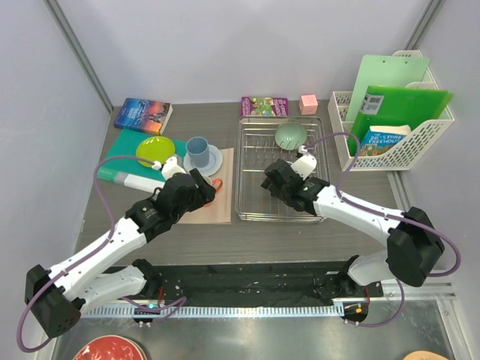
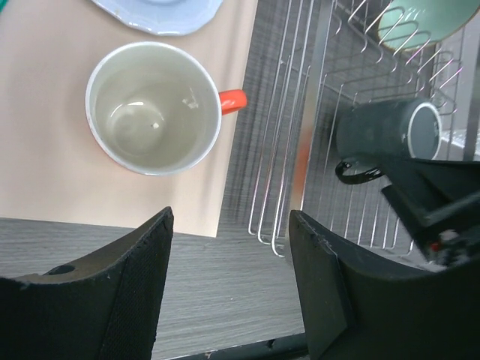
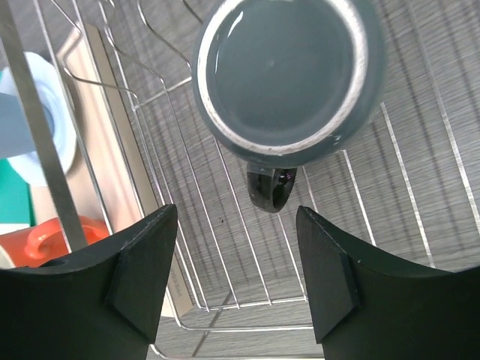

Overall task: Unload the mixed dishes from the dish rack
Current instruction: Pick up the cup from the dish rack.

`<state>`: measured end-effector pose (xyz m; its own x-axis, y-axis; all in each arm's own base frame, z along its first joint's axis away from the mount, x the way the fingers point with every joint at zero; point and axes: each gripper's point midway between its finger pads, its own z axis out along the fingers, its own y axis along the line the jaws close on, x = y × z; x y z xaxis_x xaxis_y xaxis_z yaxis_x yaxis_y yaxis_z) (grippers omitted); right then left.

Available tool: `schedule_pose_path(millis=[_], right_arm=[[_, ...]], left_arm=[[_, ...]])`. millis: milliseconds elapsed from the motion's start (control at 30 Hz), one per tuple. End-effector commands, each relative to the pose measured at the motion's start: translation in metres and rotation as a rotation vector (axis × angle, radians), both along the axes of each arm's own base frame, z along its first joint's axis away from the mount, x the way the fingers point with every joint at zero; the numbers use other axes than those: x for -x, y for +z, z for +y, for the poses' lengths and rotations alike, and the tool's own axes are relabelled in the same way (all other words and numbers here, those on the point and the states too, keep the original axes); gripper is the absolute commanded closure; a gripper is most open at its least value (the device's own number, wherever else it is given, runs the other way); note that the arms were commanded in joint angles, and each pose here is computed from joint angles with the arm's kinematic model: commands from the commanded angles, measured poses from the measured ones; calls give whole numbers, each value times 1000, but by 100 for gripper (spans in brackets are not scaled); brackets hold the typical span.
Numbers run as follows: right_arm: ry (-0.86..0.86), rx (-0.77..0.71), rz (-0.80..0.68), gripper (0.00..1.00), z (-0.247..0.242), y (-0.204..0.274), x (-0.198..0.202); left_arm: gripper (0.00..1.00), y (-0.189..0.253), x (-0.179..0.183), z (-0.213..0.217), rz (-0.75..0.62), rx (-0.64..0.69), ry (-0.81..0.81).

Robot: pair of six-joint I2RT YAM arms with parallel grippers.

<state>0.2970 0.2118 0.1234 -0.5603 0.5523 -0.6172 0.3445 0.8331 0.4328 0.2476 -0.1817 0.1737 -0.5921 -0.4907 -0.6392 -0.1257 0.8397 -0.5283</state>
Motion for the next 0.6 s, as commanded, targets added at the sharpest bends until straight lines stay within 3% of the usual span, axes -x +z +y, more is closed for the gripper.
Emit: schedule_pose_path(millis=[0, 233, 367, 567], right_arm=[[-65, -22, -53, 30, 12, 9, -19], [-134, -13, -13, 41, 7, -18, -19], [-163, -81, -32, 45, 10, -21, -20], [-183, -22, -24, 47, 7, -27, -26]], left_arm=[[37, 23, -11, 4, -89, 57, 66], [37, 22, -8, 10, -93, 54, 83], [37, 21, -7, 12, -92, 56, 88], [37, 21, -6, 12, -94, 61, 89]])
